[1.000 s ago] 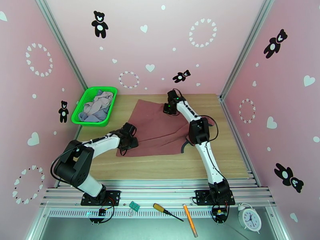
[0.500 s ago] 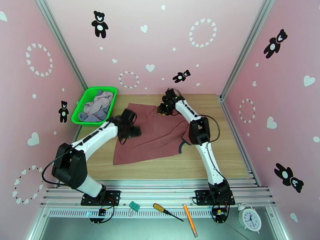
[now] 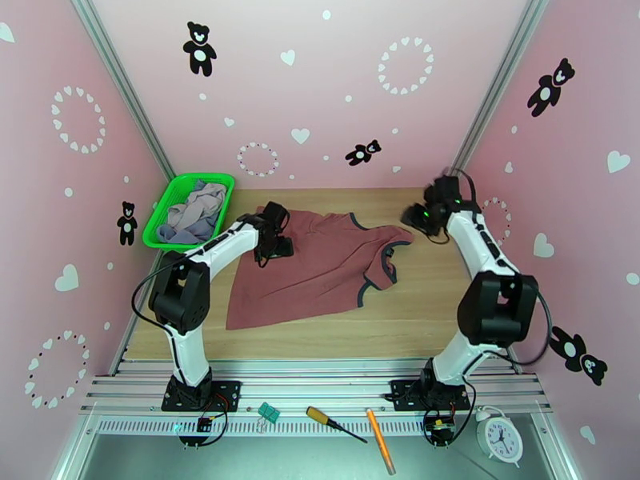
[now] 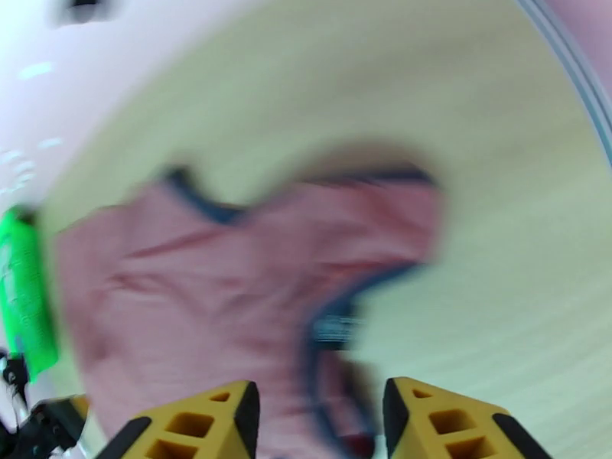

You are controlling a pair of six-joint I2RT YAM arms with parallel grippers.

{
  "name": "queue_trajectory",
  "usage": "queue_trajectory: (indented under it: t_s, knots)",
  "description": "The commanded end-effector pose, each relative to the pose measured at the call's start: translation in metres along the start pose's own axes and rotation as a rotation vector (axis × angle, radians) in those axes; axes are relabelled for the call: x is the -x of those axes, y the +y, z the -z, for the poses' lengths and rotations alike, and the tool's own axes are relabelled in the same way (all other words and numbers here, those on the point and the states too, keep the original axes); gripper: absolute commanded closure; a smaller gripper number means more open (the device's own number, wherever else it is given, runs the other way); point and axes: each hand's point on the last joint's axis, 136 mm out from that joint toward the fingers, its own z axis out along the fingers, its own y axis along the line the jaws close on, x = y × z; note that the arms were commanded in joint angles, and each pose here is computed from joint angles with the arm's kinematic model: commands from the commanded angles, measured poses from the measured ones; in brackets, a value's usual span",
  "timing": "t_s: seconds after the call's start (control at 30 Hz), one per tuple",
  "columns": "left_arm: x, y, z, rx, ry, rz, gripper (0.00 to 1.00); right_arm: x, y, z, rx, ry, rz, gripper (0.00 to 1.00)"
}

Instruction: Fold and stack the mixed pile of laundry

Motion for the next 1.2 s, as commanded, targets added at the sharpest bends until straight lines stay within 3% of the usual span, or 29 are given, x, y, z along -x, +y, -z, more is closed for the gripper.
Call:
queue_trajectory:
  t_s: [0.0, 0.2, 0.47, 0.53, 0.73, 0.93, 0.97, 1.0, 1.07, 1.17]
  knots:
    - [-0.005, 0.01, 0.007, 0.008, -0.022, 0.022, 0.23, 0.006, 0.002, -0.023, 0.041, 0.012, 0.023, 0.53]
    - [-0.021, 0.026, 0.016, 0.031, -0.03, 0.024, 0.23, 0.008, -0.013, -0.065, 0.005, 0.051, -0.03, 0.46]
    - [-0.038, 0.039, 0.024, 0.041, -0.026, 0.034, 0.23, 0.0, -0.028, -0.107, -0.013, 0.048, -0.113, 0.47]
    - [-0.041, 0.043, 0.023, 0.053, -0.025, 0.038, 0.23, 0.005, -0.03, -0.113, -0.015, 0.03, -0.119, 0.55]
    - [-0.073, 0.065, 0.006, 0.104, 0.024, 0.066, 0.23, 0.036, -0.034, -0.108, -0.082, -0.038, -0.083, 1.0]
    - [-0.095, 0.087, -0.009, 0.175, 0.049, 0.076, 0.23, 0.08, -0.045, -0.079, -0.254, -0.095, 0.022, 1.0]
    - [-0.096, 0.091, -0.011, 0.191, 0.046, 0.075, 0.23, 0.085, -0.047, -0.076, -0.277, -0.099, 0.039, 0.99]
    - [-0.097, 0.094, -0.012, 0.206, 0.044, 0.072, 0.23, 0.088, -0.048, -0.073, -0.297, -0.101, 0.054, 0.91]
    - [-0.098, 0.099, -0.014, 0.233, 0.043, 0.067, 0.23, 0.092, -0.05, -0.066, -0.321, -0.098, 0.088, 0.61]
    - [-0.098, 0.101, -0.017, 0.247, 0.042, 0.062, 0.24, 0.082, -0.05, -0.054, -0.324, -0.085, 0.115, 0.32]
